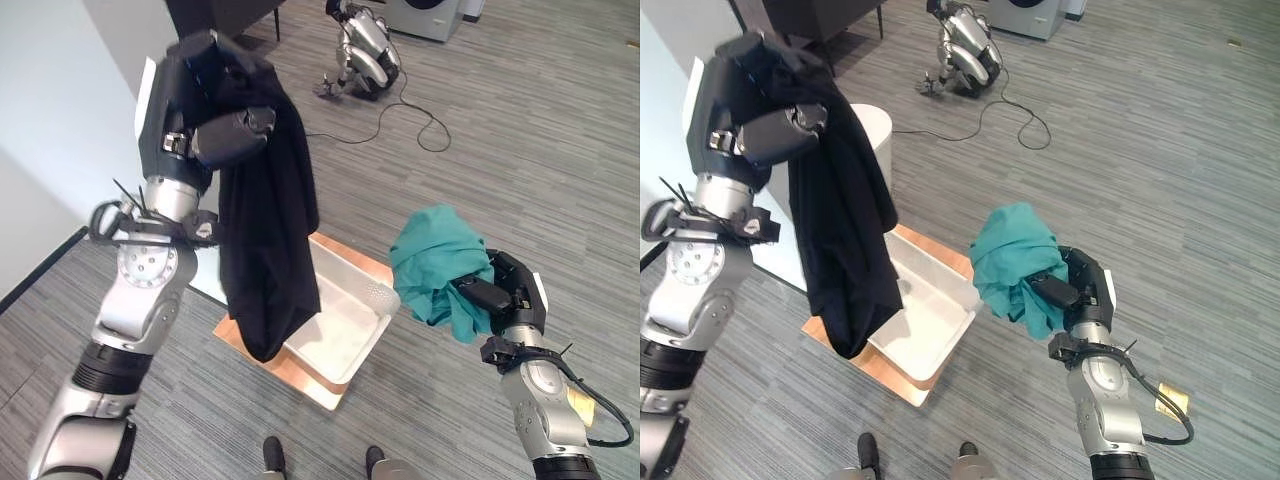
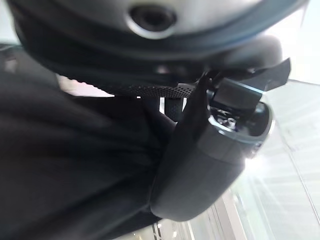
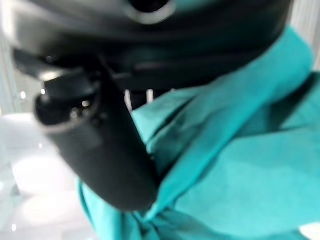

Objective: Pick up bed clothes into laundry basket.

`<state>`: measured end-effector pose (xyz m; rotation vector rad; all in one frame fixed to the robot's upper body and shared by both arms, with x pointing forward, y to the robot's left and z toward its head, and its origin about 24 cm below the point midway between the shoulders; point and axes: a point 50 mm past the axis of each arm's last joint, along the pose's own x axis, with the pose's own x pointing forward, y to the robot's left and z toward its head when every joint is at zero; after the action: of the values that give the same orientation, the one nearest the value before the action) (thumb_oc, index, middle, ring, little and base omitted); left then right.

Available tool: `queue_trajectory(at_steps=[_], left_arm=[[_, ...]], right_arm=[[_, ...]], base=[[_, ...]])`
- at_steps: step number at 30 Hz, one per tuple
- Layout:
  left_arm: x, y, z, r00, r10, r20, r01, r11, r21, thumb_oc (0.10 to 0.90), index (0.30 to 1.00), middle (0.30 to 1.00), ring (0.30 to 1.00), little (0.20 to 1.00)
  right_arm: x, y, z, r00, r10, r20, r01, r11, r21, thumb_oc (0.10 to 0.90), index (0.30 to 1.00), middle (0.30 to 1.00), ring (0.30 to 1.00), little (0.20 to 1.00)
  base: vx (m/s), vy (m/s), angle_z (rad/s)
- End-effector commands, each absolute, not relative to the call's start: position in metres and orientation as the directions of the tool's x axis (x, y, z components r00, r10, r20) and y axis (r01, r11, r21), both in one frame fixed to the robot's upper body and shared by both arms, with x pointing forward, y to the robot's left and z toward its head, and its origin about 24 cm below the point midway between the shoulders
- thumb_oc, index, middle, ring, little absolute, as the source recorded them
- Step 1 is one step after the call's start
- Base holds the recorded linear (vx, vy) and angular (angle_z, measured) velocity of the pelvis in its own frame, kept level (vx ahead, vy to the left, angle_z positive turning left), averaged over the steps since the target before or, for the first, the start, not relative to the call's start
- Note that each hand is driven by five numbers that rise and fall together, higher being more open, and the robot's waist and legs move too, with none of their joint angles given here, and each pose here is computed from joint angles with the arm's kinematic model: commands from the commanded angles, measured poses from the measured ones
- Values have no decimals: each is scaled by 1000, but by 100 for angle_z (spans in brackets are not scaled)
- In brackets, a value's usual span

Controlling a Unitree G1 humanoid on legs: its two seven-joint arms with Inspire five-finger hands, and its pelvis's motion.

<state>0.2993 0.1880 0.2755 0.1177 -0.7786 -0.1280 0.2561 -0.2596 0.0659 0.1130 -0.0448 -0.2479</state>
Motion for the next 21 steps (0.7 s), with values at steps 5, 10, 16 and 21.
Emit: queue_trajectory(at_steps=[5,10,16,21], left_arm=[[264,166,390,280,-231,932,24,972,234,400,300,300,300,300],[274,157,421,298,-292,909,-26,949,314,400,300,300,300,300],[295,164,435,385,-268,883,-110,937,333,400,300,300,300,300],[316,185,434,485,-173,858,-163,945,283,400,300,300,300,300]], right_arm=[[263,-265,119,926,-226,303,199,973,115,400,300,300,300,300],[263,-262,109,942,-208,263,183,976,116,400,300,300,300,300],[260,-262,101,948,-216,234,189,973,133,400,300,300,300,300],[252,-267,88,949,-252,189,227,963,146,400,300,300,300,300]], base=[[15,25,7],[30,19,-3],[15,23,-10],[13,23,-7]])
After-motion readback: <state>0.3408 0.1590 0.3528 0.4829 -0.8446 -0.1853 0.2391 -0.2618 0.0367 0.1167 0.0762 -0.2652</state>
